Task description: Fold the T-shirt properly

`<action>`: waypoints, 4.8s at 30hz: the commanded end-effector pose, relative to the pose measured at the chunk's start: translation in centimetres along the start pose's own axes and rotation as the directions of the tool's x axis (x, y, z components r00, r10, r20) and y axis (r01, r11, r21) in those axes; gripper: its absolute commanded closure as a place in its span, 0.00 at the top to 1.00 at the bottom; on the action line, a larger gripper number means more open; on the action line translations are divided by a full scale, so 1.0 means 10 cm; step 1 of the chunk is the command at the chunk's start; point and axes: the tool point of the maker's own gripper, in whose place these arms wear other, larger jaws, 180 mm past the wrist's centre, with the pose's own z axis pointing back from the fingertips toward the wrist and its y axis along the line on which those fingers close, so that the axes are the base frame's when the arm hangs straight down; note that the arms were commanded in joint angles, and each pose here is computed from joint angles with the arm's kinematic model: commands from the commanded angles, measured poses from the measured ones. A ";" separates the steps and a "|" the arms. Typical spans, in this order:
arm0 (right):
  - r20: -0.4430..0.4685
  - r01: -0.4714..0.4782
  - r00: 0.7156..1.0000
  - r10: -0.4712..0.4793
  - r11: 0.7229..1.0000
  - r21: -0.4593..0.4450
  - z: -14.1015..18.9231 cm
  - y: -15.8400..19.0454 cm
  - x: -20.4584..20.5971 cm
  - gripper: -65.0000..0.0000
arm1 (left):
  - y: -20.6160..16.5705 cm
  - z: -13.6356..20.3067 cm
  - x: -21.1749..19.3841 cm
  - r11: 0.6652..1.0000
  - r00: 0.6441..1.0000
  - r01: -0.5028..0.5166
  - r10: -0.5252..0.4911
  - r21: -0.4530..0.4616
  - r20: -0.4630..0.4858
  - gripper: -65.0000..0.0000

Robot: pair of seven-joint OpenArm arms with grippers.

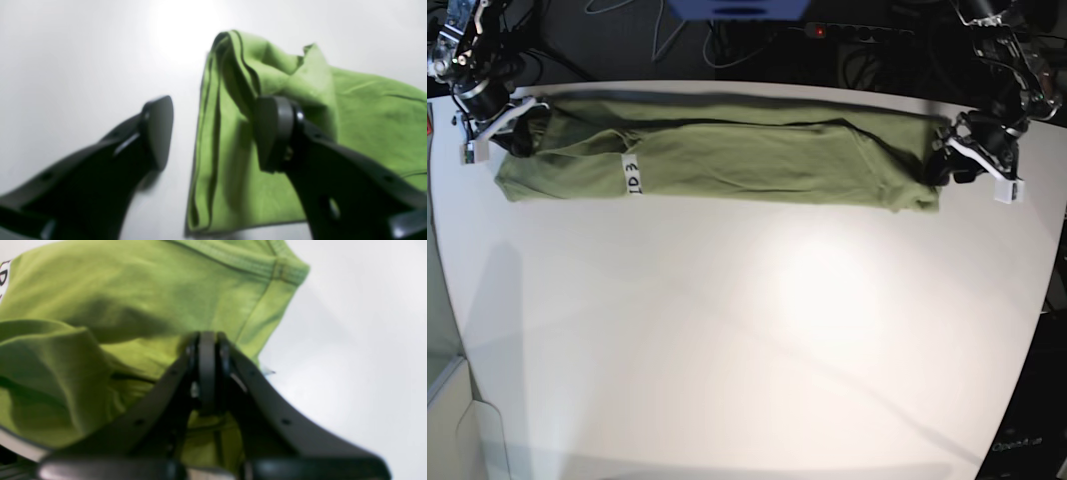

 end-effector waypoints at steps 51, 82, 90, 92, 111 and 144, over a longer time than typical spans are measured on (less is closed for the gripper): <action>-0.028 -0.026 0.999 0.026 1.000 -0.008 -0.01 -0.03 -0.01 0.01 | -1.03 0.14 0.56 0.968 0.969 0.246 -0.246 -0.053 -0.003 0.05; -0.028 -0.027 0.999 0.026 1.000 -0.008 0.00 -0.03 -0.01 0.01 | -3.24 -0.16 -0.04 0.921 0.997 -0.015 -0.019 -0.390 -0.081 0.05; -0.031 -0.028 0.999 0.028 1.000 -0.008 0.01 -0.03 -0.02 0.01 | -3.19 -0.22 -0.21 0.962 0.985 -0.070 0.025 -0.264 -0.171 0.05; -0.031 -0.028 0.999 0.028 1.000 -0.008 0.01 -0.03 -0.02 0.01 | -3.18 -0.23 -0.24 0.968 0.982 -0.075 0.031 -0.238 -0.186 0.05; -0.029 -0.053 0.998 0.052 0.999 -0.007 0.08 0.00 0.00 0.01 | -3.45 -0.55 -0.28 0.988 0.963 -0.101 0.067 -0.117 -0.261 0.05; -0.031 -0.070 0.997 0.070 0.998 -0.005 0.12 0.02 0.01 0.01 | -4.01 -0.38 -0.41 0.961 0.963 0.044 -0.115 -0.274 -0.246 0.62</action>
